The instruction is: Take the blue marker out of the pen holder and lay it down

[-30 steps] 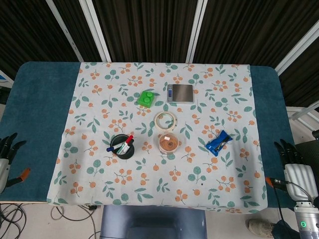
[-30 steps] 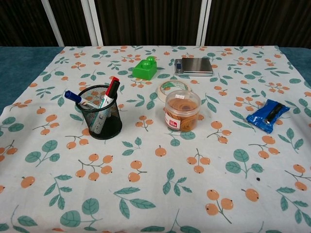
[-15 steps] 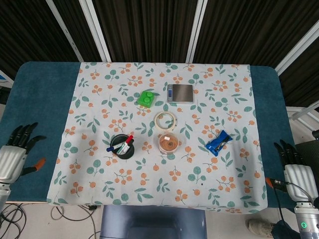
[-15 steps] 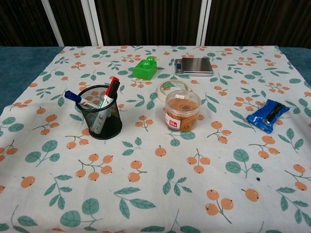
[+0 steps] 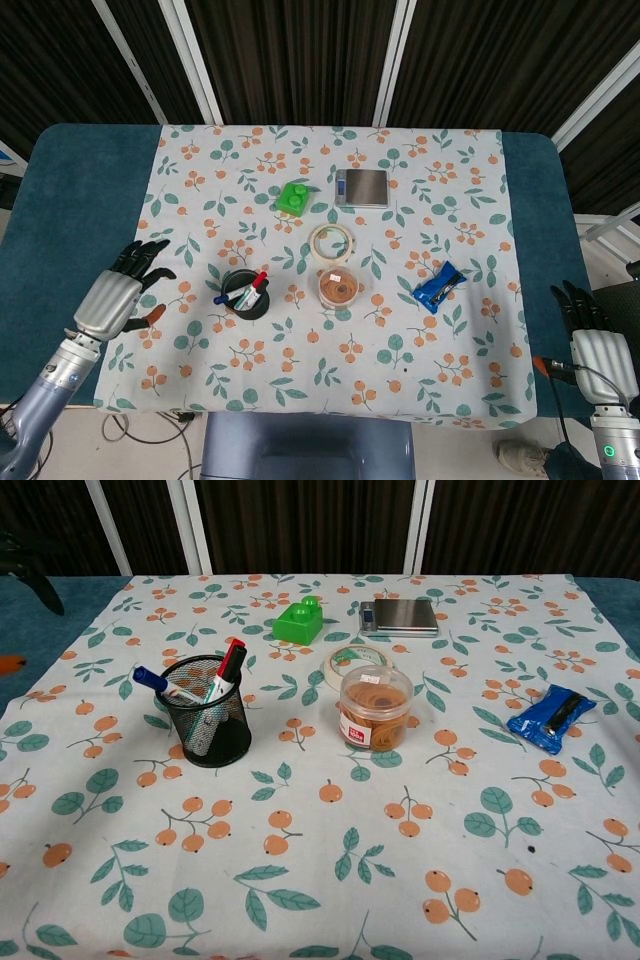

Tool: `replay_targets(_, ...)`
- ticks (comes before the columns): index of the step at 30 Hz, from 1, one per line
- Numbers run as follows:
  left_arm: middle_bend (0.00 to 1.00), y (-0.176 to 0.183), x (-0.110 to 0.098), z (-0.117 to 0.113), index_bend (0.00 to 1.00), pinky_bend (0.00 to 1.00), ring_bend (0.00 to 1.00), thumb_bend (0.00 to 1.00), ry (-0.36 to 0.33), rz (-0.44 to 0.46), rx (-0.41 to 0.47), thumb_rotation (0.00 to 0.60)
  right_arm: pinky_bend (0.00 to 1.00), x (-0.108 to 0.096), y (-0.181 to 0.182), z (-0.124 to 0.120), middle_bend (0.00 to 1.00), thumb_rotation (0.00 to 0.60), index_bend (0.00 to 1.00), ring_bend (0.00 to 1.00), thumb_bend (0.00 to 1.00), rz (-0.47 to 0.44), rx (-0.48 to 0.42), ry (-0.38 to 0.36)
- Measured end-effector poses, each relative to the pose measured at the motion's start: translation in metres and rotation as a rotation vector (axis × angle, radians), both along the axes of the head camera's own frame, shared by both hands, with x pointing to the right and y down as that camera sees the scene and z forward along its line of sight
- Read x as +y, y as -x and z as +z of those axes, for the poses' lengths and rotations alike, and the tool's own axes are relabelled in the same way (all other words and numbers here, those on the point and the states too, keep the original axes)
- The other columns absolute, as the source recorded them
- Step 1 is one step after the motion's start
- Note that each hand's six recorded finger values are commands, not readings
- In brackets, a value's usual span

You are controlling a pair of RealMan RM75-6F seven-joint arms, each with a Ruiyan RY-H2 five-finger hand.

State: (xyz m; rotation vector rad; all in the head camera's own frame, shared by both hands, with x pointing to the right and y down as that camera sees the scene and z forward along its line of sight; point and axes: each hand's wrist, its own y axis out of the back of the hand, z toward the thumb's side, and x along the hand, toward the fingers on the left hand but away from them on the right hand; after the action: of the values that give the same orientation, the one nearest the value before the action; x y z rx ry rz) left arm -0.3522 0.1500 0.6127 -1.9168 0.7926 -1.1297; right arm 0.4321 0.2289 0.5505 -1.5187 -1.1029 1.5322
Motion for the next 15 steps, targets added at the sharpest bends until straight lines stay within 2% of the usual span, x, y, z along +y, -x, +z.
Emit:
replay_targets(7, 0.03, -0.023, -0.008, 0.015, 0.4, 0.0, 0.0, 0.3, 0.011, 0.013, 0.037, 0.6, 0.17, 0.0, 0.0, 0.0, 0.0, 0.6, 0.07, 0.04, 0.11, 0.001, 0.001, 0.001)
replay_targets(15, 0.04, -0.039, -0.009, 0.026, 0.4, 0.0, 0.0, 0.3, 0.013, 0.047, 0.036, 0.6, 0.17, 0.0, -0.001, 0.0, 0.0, 0.6, 0.07, 0.04, 0.11, 0.004, 0.0, 0.001)
